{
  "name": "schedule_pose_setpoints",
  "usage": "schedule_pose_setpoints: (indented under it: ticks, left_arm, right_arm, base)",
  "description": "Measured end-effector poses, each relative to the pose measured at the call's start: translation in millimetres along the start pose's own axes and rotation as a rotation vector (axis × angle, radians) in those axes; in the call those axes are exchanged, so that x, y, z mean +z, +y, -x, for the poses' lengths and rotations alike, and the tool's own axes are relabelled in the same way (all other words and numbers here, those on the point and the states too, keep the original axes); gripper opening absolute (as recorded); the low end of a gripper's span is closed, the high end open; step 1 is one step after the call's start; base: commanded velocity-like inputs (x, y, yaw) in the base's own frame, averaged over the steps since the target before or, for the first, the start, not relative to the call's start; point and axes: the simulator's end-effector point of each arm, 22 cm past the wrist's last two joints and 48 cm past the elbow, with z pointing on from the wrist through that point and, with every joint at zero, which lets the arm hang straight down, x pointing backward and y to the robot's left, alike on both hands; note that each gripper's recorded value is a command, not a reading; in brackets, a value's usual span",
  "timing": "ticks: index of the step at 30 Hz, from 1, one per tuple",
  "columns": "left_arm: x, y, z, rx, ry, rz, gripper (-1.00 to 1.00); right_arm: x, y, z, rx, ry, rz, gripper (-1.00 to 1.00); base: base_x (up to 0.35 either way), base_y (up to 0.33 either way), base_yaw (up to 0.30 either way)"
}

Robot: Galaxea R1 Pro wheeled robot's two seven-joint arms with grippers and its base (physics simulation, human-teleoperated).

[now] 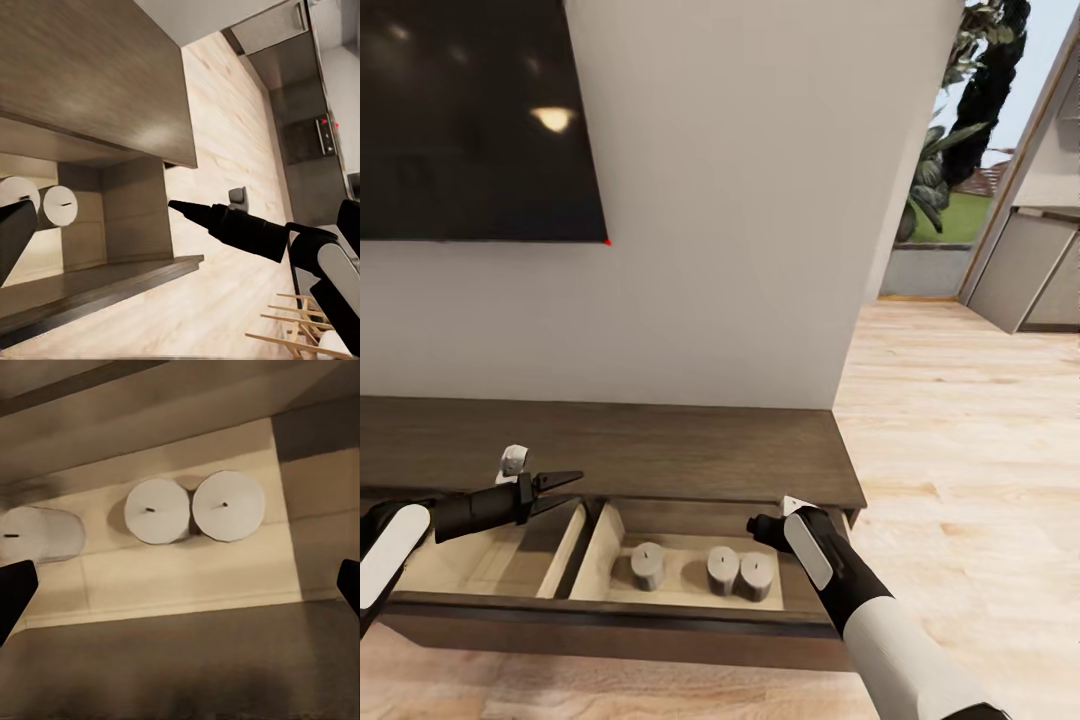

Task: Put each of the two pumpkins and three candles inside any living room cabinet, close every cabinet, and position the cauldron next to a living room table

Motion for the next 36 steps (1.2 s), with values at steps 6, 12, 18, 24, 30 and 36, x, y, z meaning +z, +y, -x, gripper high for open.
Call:
schedule_pose_setpoints:
  ticks: [6,12,18,24,30,36]
  left_arm:
    - [-3.1,-10.5,6.6,0.0,0.0,0.0,1.0]
    - [-5.9,-21.4,12.8,0.002,0.0,-0.001,1.0]
    - [-8.9,-31.6,18.9,0.002,0.001,-0.001,1.0]
    - [-11.8,-41.6,24.5,0.002,0.002,-0.001,1.0]
    - [-12.4,-49.2,27.0,0.01,0.005,-0.003,1.0]
    - [-12.3,-49.6,26.9,0.011,0.005,-0.004,1.0]
  right_arm:
    - [-10.3,4.5,7.3,0.0,-0.001,0.002,1.0]
    - [-20.1,7.9,14.1,0.002,-0.002,0.002,1.0]
    - [-29.9,11.3,20.5,0.003,-0.002,0.002,1.0]
    - [-39.4,14.5,26.3,0.003,-0.001,0.001,1.0]
    - [-44.2,16.1,29.1,0.003,0.0,0.001,1.0]
    - [-44.2,16.2,29.1,0.002,0.0,0.001,1.0]
  base:
    - [-0.175,0.024,0.0]
    - [-0.113,0.014,0.0]
    - [-0.275,0.059,0.0]
    - [-0.312,0.076,0.0]
    - [-0.314,0.077,0.0]
    - [-0.315,0.047,0.0]
